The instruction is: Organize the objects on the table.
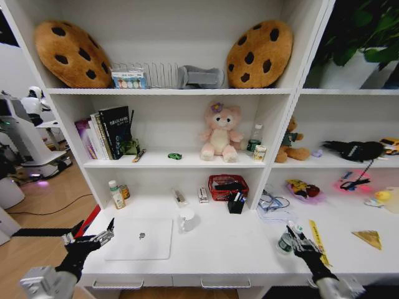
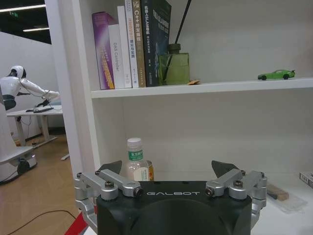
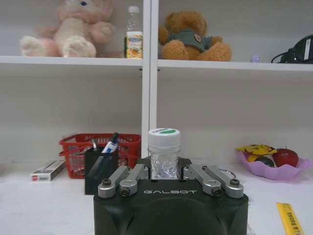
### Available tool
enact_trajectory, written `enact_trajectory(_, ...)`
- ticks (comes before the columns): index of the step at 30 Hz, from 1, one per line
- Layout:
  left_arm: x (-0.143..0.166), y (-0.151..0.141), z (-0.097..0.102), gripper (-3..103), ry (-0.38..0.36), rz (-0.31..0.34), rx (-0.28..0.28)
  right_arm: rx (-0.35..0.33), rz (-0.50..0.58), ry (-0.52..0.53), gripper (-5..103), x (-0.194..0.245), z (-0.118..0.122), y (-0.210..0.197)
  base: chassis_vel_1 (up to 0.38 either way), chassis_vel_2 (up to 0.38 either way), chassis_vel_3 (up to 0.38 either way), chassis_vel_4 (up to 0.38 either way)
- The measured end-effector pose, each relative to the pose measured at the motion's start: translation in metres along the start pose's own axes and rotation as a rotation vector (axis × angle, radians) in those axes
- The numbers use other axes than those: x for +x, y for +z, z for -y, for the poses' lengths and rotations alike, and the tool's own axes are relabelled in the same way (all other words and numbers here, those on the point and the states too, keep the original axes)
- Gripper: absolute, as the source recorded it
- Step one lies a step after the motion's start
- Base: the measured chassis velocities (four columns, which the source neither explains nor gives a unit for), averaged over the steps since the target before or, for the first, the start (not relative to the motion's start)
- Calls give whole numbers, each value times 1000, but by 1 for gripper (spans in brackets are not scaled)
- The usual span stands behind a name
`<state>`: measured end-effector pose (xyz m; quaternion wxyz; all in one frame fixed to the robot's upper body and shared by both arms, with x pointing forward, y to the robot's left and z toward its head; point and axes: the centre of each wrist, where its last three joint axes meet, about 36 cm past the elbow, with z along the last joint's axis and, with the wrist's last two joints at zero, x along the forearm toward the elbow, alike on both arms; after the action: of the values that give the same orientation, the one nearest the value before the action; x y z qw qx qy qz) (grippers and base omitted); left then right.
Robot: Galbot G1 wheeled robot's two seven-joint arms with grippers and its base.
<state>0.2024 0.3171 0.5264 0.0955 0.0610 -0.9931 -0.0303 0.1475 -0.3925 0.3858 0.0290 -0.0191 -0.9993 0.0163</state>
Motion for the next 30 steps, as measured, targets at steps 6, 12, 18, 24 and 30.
enact_trajectory(6,0,0,0,100,0,0,0,168,58,-82,26,86,-32,15,0,0,0,0)
enact_trajectory(12,0,0,0,100,0,0,0,176,-97,-149,26,168,-71,81,0,0,0,0)
enact_trajectory(18,0,0,0,100,0,0,0,177,-203,-183,26,194,-71,114,0,0,0,0)
enact_trajectory(24,0,0,0,100,0,0,0,192,-312,-182,26,208,-49,162,0,0,0,0)
enact_trajectory(30,0,0,0,100,0,0,0,217,-435,-98,26,203,-7,235,0,0,0,0)
